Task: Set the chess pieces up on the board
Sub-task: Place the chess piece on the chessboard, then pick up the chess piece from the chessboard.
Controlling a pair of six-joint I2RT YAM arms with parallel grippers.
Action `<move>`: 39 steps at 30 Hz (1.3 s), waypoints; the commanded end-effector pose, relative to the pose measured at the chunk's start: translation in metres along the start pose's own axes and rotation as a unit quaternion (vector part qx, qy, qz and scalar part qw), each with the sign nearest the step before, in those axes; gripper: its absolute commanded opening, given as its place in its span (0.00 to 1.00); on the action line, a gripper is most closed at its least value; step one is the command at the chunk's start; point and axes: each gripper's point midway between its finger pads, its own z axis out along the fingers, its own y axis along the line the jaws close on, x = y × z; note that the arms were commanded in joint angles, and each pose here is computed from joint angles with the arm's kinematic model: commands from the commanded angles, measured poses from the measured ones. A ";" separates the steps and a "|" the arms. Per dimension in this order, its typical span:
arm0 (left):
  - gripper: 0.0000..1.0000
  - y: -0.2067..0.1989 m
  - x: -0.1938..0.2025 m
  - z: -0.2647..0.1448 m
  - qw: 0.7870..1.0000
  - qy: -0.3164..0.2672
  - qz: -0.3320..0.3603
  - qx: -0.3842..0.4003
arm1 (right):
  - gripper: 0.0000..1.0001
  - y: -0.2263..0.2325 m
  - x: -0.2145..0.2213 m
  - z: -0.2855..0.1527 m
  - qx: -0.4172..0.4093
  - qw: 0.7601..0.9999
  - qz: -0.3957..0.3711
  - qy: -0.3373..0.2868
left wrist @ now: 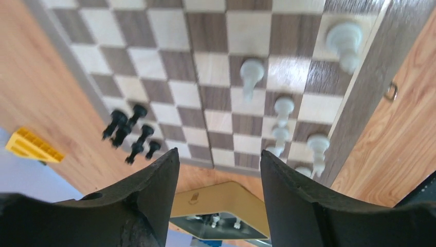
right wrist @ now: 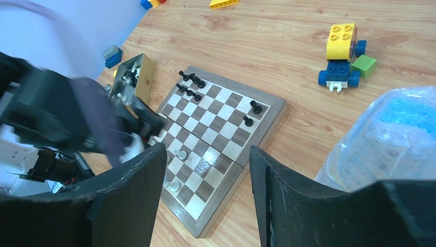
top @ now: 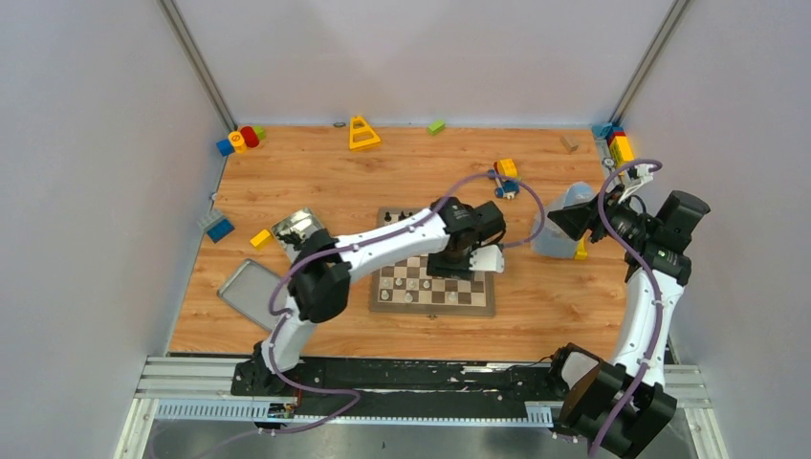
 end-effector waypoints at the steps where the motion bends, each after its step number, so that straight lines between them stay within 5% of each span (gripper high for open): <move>1: 0.68 0.038 0.009 -0.075 0.987 -0.121 -0.064 -0.088 | 0.62 0.003 -0.021 -0.005 0.022 0.999 -0.042 -0.018; 10: 0.74 0.068 0.114 -0.093 0.936 -0.199 -0.272 -0.098 | 0.66 0.018 0.005 0.034 0.014 0.991 -0.123 0.048; 13: 0.78 0.081 0.162 -0.111 0.895 -0.240 -0.359 -0.112 | 0.67 0.050 0.059 0.080 -0.038 0.969 -0.202 0.140; 20: 0.89 0.076 0.210 -0.127 0.852 -0.272 -0.426 -0.134 | 0.69 0.075 0.150 0.134 -0.111 0.914 -0.264 0.287; 33: 0.93 0.068 0.228 -0.130 0.840 -0.279 -0.444 -0.143 | 0.63 0.084 0.219 0.173 -0.142 0.855 -0.313 0.387; 39: 0.93 0.068 0.228 -0.129 0.839 -0.280 -0.443 -0.143 | 0.49 0.086 0.235 0.177 -0.148 0.844 -0.317 0.407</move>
